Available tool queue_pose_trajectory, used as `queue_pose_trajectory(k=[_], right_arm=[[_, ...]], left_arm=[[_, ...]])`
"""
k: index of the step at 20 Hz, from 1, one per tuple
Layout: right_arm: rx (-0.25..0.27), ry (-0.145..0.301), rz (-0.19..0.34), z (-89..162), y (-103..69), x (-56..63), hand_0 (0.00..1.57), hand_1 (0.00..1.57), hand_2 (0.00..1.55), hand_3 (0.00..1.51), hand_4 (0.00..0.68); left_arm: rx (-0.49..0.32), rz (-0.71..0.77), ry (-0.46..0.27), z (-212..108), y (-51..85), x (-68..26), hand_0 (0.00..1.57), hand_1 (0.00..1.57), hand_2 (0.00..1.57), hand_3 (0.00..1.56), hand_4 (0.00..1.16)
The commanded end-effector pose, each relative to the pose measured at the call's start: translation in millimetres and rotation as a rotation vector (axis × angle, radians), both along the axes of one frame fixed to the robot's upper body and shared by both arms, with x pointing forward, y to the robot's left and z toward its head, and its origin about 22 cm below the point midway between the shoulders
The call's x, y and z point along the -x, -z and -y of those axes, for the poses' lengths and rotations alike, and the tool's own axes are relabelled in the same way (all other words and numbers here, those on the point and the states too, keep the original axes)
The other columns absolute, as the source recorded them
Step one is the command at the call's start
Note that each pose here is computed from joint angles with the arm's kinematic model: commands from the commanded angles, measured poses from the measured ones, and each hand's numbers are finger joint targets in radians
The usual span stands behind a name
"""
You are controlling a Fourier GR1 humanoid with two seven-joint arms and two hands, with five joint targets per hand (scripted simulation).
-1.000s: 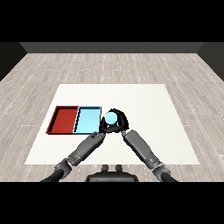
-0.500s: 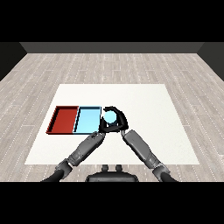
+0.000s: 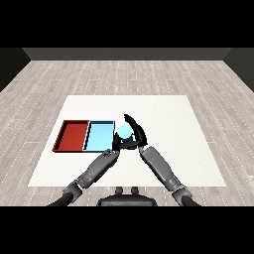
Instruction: Pick the blue can and put it in the blue box
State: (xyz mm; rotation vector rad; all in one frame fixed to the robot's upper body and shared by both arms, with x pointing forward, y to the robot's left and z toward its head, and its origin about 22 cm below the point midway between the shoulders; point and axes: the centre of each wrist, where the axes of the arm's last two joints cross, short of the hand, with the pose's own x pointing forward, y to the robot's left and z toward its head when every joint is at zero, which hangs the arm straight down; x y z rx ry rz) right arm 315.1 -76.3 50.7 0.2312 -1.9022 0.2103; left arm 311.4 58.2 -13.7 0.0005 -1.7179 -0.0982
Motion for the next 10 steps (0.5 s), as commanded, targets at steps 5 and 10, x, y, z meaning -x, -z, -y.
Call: queue_pose_trajectory(k=[5, 10], right_arm=[[-0.190, 0.062, -0.012, 37, -26.3, -6.0, 0.00, 0.00, 0.00, 0.00, 0.000], [-0.257, 0.060, 0.065, 62, -43.9, 16.4, 0.00, 0.00, 0.00, 0.00, 0.000]], left_arm=[[0.029, -0.021, -0.011, -18, 26.1, 5.6, 1.57, 1.57, 1.57, 1.49, 1.14], [0.006, 0.013, -0.103, -23, 13.9, -7.7, 1.57, 1.57, 1.57, 1.49, 1.14]])
